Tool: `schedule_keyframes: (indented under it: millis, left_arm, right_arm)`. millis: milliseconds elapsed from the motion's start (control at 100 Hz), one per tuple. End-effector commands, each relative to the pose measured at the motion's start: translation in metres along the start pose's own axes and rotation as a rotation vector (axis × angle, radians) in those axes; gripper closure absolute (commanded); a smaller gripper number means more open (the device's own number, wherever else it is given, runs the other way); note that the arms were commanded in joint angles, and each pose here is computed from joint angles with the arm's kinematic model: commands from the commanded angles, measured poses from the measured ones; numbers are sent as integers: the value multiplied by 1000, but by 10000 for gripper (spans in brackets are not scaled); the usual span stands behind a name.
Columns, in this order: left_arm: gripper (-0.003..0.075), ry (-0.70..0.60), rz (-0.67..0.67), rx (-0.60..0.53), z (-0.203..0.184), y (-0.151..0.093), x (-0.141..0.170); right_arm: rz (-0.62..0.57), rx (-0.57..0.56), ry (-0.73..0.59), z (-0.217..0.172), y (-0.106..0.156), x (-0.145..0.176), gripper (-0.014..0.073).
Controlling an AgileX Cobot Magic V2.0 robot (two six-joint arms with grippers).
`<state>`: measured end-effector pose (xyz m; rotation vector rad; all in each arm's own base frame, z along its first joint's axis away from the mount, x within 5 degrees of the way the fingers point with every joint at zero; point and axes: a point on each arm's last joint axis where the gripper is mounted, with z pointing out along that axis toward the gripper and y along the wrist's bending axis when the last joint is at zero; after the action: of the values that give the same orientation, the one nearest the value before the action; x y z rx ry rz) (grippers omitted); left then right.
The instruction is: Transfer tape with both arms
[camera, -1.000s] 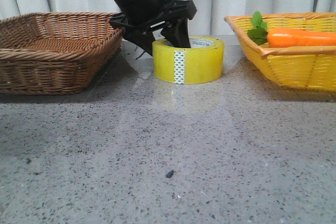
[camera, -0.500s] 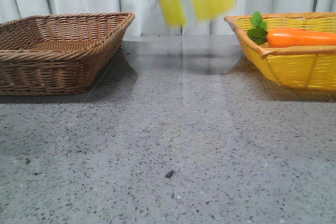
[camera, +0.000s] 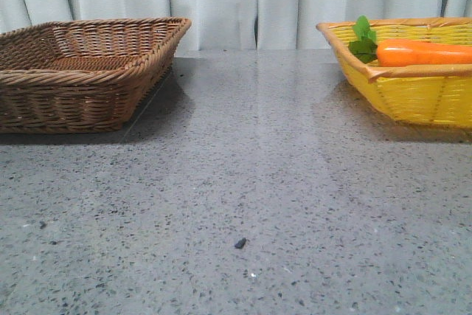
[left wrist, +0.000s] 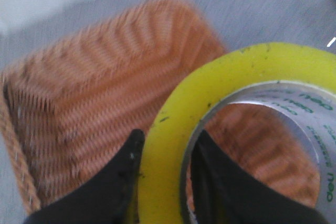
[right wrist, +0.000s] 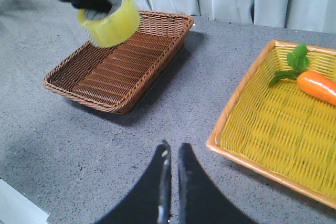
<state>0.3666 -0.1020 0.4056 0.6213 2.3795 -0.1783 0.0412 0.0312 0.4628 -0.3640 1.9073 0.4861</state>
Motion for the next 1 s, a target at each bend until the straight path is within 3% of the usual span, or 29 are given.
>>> schedule_keyframes:
  millis: [0, 90, 240, 310, 400, 510, 630, 780, 990]
  left_arm:
    - [738, -78, -41, -9, -18, 7, 0]
    - [658, -41, -57, -9, -8, 11, 9]
    - [284, -46, -88, -1, -7, 10, 10]
    - [198, -82, -104, 23, -15, 6, 7]
    - [254, -201, -147, 86, -35, -3, 0]
    - [409, -418, -148, 174, -75, -27, -6]
    - [497, -597, -51, 138, -112, -57, 7]
    - [512, -716, 77, 61, -132, -84, 56]
    - [602, -840, 112, 7, -126, -91, 150]
  right_arm:
    - [-7, 3, -93, -2, 0, -12, 651]
    - [-7, 3, -93, -2, 0, -12, 651]
    - [-7, 3, -93, -2, 0, -12, 651]
    - [-11, 10, -93, -2, 0, -12, 651]
    - [-34, 46, -95, -3, -3, -11, 651]
    - [-73, 105, -129, -7, -10, 1, 651]
    - [-126, 153, -271, -17, -17, 26, 651]
    - [-217, 220, -424, -26, -26, 69, 651]
    - [-262, 259, -412, -15, -36, 115, 651]
